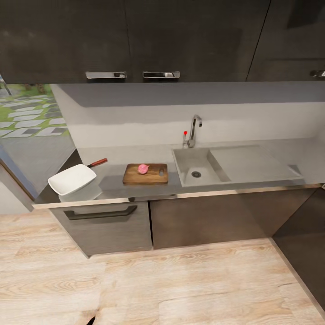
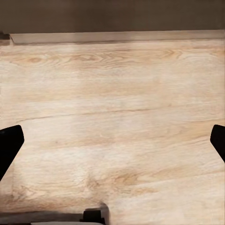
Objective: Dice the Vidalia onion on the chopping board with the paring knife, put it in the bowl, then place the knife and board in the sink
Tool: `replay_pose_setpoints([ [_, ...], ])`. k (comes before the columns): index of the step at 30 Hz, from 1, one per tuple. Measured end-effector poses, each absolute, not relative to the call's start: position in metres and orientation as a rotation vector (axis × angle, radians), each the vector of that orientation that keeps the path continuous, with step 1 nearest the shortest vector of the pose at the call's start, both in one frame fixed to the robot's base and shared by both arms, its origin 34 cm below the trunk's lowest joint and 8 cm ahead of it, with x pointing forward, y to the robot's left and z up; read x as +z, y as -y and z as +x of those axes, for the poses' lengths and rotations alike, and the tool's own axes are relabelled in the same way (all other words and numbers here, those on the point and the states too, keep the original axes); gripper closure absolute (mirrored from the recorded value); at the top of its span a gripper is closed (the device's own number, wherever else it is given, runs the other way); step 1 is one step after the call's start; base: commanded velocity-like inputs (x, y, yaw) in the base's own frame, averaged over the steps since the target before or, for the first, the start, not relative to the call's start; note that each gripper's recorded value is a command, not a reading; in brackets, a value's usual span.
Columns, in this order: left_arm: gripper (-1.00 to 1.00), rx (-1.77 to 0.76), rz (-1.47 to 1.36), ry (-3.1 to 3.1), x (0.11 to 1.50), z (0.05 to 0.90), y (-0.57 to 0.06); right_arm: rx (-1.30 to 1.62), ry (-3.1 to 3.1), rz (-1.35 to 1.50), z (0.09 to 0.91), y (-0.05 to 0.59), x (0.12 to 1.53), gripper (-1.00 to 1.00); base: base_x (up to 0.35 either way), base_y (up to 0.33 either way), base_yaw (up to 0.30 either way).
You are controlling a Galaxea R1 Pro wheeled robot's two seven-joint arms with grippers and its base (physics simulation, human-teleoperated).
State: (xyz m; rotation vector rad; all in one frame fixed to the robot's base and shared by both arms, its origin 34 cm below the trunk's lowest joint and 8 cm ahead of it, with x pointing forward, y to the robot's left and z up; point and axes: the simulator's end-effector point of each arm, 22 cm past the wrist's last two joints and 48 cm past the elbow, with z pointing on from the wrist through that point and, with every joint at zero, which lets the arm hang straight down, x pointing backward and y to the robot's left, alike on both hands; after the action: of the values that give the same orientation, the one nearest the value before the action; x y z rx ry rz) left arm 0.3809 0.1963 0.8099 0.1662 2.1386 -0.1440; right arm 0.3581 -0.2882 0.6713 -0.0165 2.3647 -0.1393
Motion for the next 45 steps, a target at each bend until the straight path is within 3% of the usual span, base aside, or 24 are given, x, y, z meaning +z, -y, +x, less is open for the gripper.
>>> replay_pose_setpoints([
  [9,-1.0,-0.028,0.12,-2.239,0.77,0.345,-0.247,-0.116,-2.311,-0.012,0.369,0.276,0.68,-1.0,0.0,0.0,0.0],
  [45,-1.0,0.016,0.03,-2.242,0.756,0.32,-0.256,-0.119,-2.203,-0.005,0.39,0.278,0.703,-1.0,0.0,0.0,0.0],
])
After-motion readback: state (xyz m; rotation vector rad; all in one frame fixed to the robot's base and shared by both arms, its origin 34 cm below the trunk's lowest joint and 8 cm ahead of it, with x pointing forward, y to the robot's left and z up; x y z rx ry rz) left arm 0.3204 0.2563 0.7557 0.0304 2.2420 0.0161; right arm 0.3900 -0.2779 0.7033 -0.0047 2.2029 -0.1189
